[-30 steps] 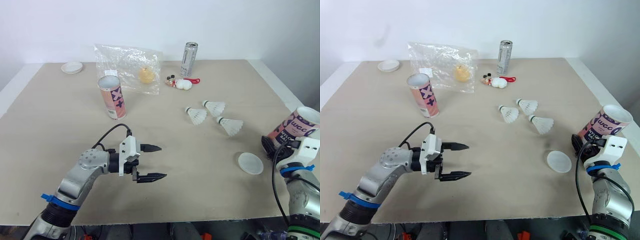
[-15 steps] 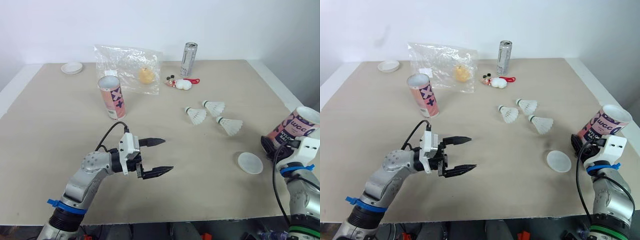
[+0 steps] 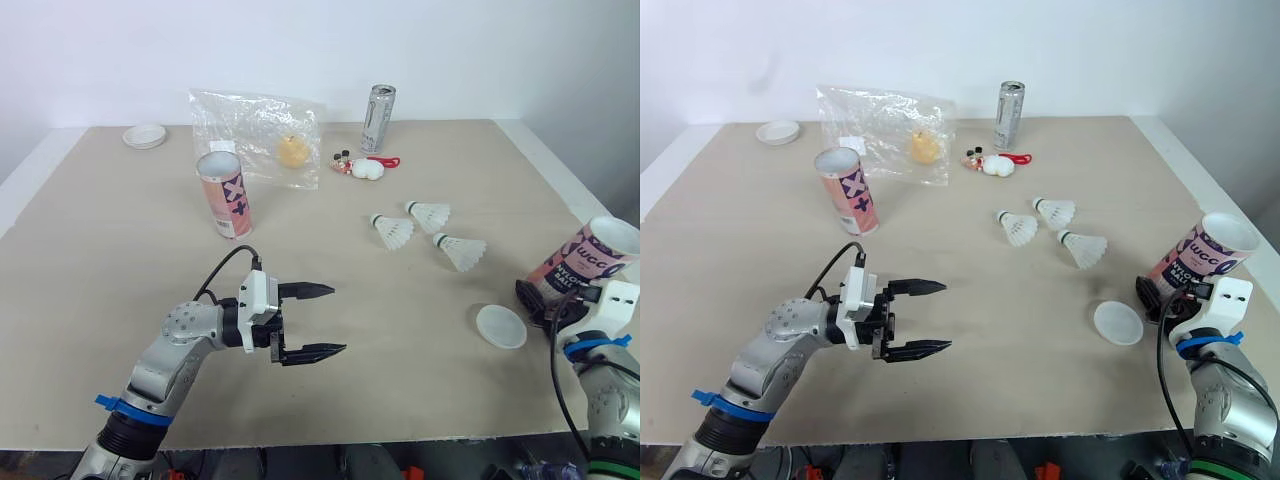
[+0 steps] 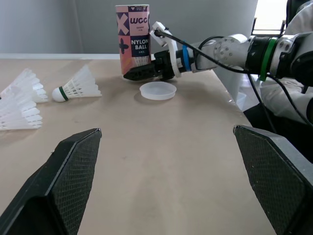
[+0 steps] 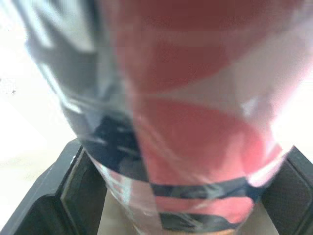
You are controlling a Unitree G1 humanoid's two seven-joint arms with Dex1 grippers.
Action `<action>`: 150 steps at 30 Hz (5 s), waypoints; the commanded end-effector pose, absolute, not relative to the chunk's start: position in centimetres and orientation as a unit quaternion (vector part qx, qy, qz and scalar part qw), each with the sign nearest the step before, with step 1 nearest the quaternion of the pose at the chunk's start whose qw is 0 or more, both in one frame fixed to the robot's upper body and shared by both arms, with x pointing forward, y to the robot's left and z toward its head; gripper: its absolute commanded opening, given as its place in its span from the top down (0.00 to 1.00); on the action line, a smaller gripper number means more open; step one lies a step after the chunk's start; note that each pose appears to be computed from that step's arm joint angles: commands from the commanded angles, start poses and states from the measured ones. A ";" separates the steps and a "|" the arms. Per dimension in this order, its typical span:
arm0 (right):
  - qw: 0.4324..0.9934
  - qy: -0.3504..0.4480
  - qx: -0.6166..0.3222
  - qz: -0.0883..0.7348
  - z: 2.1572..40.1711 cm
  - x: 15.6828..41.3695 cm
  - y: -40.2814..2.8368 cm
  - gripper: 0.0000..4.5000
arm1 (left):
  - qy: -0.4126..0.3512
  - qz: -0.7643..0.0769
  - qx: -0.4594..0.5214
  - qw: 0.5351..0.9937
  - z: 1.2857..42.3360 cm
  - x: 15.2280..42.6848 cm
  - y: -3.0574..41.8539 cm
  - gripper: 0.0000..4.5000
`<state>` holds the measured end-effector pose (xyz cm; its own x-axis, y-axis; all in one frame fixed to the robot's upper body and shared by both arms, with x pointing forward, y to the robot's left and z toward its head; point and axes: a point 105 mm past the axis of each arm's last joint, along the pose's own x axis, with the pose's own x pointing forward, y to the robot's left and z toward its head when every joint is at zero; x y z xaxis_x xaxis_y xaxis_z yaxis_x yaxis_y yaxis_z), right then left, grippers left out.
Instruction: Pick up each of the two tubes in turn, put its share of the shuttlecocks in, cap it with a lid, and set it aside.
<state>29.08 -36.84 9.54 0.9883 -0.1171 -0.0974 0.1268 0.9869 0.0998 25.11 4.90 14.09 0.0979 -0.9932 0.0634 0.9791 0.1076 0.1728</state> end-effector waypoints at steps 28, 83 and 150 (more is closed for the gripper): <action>0.977 0.073 -0.057 0.192 14.1 18.8 -29.6 0.02 | -0.090 -0.650 0.057 0.752 13.9 27.9 5.3 0.00; 0.807 -0.062 -0.110 0.577 15.1 34.0 -6.3 0.02 | 0.004 -0.143 0.022 0.989 12.5 42.2 17.8 0.00; 0.968 -0.016 -0.019 0.249 16.4 34.8 -15.8 0.00 | 0.213 -0.634 0.360 0.650 12.1 30.3 10.9 0.33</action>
<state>34.60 -15.93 15.28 0.8732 0.4869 -0.0219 -0.4873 0.8730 -0.0217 30.74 10.74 13.58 0.1396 -0.7081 -0.6922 0.9680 -0.0496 0.2460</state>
